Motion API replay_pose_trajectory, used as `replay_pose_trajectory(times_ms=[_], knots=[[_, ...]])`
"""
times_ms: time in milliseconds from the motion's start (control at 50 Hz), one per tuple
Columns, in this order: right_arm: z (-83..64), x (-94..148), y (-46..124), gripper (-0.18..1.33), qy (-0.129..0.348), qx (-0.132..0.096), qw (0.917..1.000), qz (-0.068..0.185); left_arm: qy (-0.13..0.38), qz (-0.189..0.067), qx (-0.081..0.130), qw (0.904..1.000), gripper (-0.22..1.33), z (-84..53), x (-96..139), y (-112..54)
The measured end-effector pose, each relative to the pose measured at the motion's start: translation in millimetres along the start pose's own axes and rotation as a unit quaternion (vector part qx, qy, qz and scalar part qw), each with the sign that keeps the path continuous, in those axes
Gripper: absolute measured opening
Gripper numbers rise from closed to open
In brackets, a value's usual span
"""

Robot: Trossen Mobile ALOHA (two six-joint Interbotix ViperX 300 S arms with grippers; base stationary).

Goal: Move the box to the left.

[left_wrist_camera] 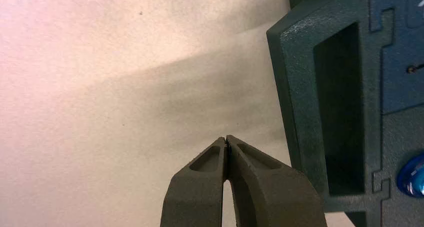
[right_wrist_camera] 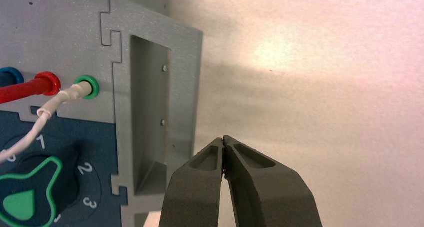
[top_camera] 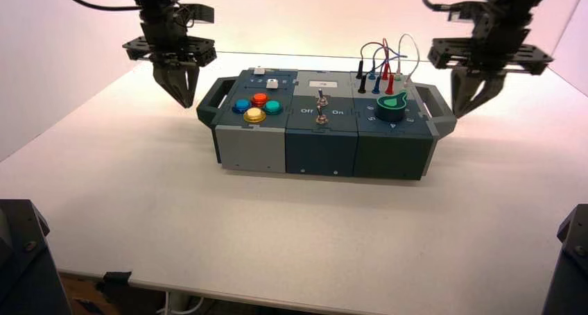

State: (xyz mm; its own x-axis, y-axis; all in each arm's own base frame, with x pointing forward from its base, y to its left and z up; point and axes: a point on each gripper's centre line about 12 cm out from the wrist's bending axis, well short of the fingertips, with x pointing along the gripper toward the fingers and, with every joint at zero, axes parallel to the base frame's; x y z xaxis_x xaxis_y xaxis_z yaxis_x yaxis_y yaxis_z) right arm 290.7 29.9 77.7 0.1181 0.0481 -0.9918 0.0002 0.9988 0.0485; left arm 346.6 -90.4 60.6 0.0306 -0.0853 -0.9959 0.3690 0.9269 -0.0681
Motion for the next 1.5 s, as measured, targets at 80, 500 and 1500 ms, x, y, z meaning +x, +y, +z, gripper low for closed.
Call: replay_pose_trajectory(times_ms=[80,500,1500], knots=[[0.8,3,5.5,-0.14,0.003,-0.008,1.0000,0.001,0.000,-0.001,-0.001,1.0000,-0.16,0.1,0,-0.2],[15.0,12,35.4,-0.15,0.002,-0.040,0.9991,0.013,-0.002,-0.003,-0.017,0.9999,-0.16,-0.7,-1,7.3],[44.3,25,139.0,-0.15,0.025,-0.136,0.9892,0.048,-0.016,0.011,-0.146,0.9891,-0.16,-36.7,-23,100.1]])
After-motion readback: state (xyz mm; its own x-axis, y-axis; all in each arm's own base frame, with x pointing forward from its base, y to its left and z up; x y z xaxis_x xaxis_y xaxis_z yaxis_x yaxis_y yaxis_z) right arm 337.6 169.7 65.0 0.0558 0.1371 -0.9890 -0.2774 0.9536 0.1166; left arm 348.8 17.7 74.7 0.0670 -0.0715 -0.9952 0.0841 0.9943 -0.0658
